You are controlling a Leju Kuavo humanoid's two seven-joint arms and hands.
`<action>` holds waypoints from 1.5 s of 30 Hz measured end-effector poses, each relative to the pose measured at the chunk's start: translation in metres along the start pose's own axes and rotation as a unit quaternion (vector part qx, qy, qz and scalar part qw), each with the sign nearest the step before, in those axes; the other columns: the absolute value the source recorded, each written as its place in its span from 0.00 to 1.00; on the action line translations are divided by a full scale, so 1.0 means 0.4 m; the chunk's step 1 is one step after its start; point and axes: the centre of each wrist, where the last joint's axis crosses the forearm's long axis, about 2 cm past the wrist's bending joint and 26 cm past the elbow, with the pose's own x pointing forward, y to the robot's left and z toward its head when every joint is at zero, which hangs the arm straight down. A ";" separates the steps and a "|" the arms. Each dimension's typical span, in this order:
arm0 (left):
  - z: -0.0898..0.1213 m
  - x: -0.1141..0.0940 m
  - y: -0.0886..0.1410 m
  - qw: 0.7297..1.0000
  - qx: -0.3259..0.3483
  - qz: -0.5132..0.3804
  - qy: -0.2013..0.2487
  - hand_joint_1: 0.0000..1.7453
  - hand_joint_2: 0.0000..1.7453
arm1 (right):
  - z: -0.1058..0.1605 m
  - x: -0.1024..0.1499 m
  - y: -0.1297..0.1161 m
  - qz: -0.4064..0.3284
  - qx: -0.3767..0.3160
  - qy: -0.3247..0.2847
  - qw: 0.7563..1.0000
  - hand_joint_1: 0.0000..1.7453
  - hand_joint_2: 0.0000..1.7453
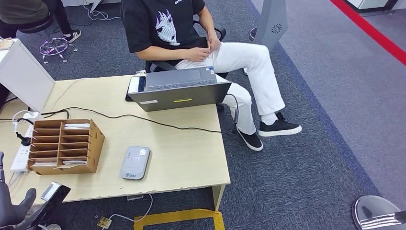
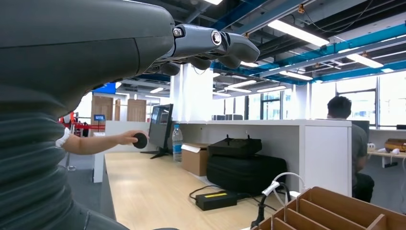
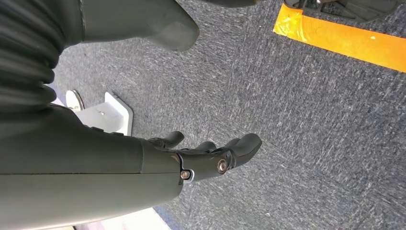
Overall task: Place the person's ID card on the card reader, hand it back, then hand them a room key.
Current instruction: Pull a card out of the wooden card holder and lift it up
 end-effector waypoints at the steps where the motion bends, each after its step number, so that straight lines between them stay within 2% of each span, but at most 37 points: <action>1: -0.002 -0.003 -0.004 1.000 0.002 0.003 -0.001 0.00 1.00 | 0.000 0.001 0.000 0.001 0.001 -0.001 1.000 0.00 1.00; 8: -0.017 -0.019 -0.035 1.000 0.004 0.012 0.000 0.00 1.00 | -0.002 0.010 -0.005 0.007 0.002 -0.006 1.000 0.00 1.00; 29: -0.029 -0.007 -0.090 1.000 -0.026 0.009 0.007 0.00 1.00 | -0.003 0.020 -0.009 0.016 -0.001 -0.010 1.000 0.00 1.00; 45: -0.062 0.071 -0.131 0.998 -0.047 0.017 -0.023 0.00 1.00 | -0.004 0.035 -0.014 0.030 -0.009 -0.016 0.999 0.00 1.00</action>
